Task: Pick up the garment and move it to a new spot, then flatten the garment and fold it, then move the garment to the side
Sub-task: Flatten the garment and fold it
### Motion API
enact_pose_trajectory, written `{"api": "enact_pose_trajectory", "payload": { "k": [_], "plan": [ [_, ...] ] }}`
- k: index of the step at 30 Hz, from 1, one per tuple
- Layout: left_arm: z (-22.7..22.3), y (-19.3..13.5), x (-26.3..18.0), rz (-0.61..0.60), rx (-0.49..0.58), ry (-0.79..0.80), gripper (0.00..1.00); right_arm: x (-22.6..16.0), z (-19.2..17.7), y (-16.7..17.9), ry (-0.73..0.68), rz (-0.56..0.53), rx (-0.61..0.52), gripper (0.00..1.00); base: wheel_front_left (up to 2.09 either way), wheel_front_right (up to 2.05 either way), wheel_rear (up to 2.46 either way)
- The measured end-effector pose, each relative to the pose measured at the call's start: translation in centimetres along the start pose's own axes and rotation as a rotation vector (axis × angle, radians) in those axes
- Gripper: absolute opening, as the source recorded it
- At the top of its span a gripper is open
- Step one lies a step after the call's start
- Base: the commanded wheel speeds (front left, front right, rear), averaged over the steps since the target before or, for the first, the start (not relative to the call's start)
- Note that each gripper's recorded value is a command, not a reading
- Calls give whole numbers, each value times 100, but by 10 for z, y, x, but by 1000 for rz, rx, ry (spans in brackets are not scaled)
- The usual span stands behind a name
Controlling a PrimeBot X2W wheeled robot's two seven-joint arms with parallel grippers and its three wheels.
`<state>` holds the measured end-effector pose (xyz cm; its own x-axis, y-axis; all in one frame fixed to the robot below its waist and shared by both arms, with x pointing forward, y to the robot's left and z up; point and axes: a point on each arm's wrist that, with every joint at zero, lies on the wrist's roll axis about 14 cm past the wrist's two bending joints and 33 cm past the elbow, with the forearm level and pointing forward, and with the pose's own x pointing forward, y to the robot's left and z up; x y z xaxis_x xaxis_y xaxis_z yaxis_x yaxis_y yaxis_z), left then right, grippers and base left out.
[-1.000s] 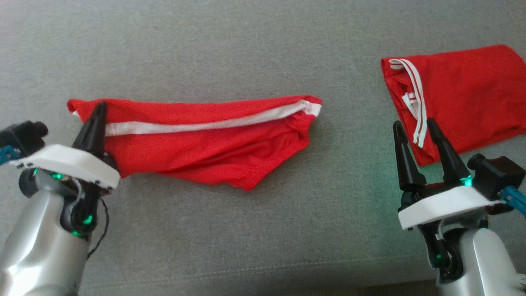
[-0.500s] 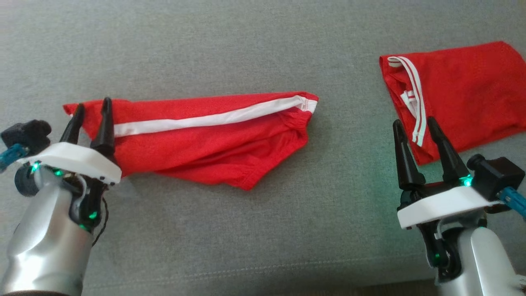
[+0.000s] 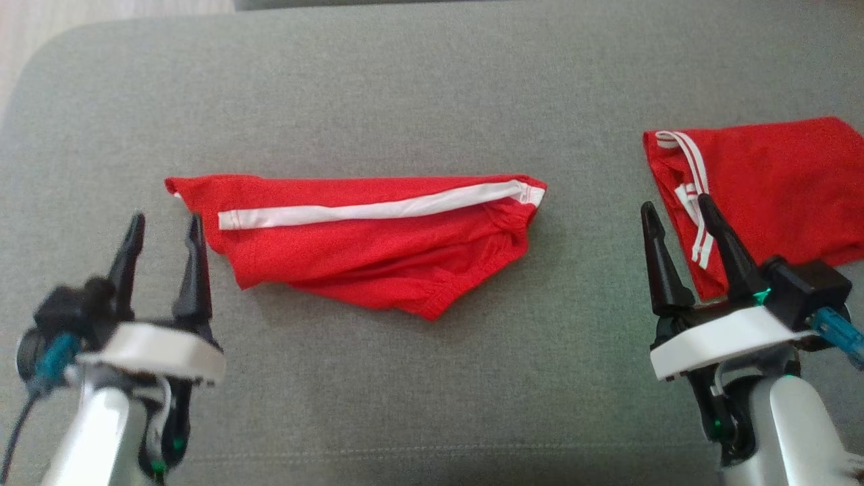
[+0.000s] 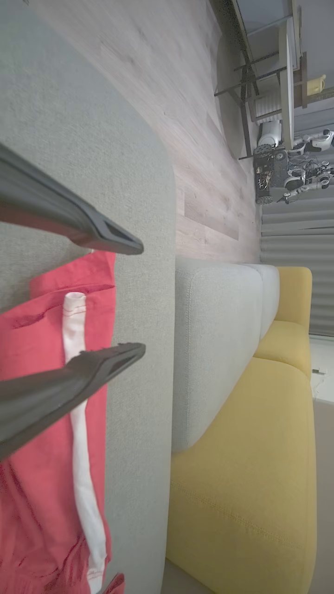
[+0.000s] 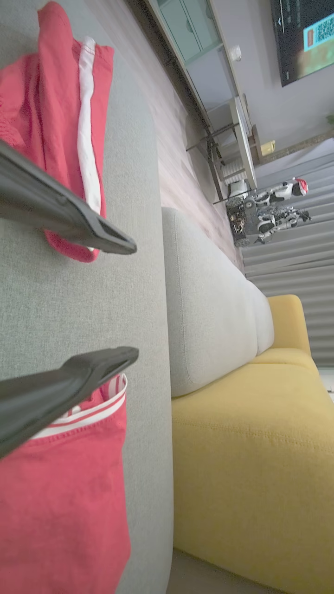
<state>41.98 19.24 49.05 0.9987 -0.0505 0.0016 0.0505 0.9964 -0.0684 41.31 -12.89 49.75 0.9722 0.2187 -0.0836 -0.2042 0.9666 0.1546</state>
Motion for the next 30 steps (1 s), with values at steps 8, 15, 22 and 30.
{"api": "enact_pose_trajectory", "payload": {
  "k": [8, 15, 22, 30],
  "plan": [
    [1, -2, -40, 7, 17, 10, 100, -11, 2, 7, 4, 12, -11, 100, 0, 0, 0],
    [7, -9, -43, -10, 25, 6, 100, -18, 4, 3, 2, -3, -12, 100, 0, 0, 0],
    [3, -13, -46, -21, 22, 29, 100, -20, 6, 1, -5, -10, -12, 100, 0, 0, 0],
    [-1, -13, -44, -26, 19, 49, 100, -18, 3, -1, 4, -13, -1, 100, 0, 0, 0]
  ]
}}
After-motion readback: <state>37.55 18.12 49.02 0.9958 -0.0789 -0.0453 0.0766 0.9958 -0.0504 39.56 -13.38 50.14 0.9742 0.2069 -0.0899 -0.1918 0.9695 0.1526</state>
